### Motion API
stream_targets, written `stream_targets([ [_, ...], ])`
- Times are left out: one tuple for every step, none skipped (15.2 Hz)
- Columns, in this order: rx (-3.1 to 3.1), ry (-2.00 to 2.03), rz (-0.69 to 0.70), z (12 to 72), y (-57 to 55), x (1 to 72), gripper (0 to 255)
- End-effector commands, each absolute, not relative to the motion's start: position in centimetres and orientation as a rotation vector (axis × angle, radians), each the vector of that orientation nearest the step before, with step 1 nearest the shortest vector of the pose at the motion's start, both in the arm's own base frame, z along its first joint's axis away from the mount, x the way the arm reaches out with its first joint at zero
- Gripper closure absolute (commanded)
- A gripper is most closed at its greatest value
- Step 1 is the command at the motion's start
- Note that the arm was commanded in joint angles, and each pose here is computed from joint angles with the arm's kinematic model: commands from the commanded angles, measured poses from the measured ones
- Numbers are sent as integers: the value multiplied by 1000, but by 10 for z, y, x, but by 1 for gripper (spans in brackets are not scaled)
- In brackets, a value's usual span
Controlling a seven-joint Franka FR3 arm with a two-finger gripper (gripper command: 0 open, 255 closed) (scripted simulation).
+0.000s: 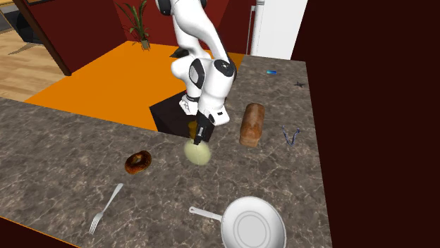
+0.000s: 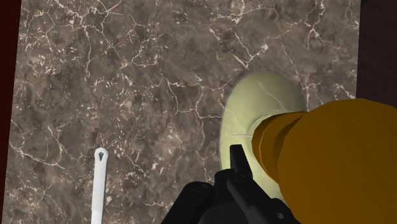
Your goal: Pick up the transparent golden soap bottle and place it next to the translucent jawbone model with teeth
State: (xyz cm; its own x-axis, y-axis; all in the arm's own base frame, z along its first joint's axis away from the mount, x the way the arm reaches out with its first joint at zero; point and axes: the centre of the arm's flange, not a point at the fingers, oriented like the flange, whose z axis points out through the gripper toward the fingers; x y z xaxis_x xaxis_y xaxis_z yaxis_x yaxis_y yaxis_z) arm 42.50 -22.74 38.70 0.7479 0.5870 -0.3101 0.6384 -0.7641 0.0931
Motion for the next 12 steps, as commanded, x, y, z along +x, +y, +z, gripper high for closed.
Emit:
stream_targets([
  [2753,976,-392,398,-226,425,255],
  [2753,976,-392,403,-226,425,255],
  [2753,976,-392,409,-226,425,255],
  [2753,976,-392,414,-226,425,255],
  [2753,976,-392,419,-226,425,255],
  [2753,976,-392,424,-226,425,255],
  [2753,976,-392,430,-226,425,255],
  [2753,976,-392,435,-226,425,255],
  [2753,976,-392,440,-226,425,255],
  [2753,976,-392,446,-226,425,255],
  [2753,976,-392,451,-226,425,255],
  [2753,976,-392,456,-226,425,255],
])
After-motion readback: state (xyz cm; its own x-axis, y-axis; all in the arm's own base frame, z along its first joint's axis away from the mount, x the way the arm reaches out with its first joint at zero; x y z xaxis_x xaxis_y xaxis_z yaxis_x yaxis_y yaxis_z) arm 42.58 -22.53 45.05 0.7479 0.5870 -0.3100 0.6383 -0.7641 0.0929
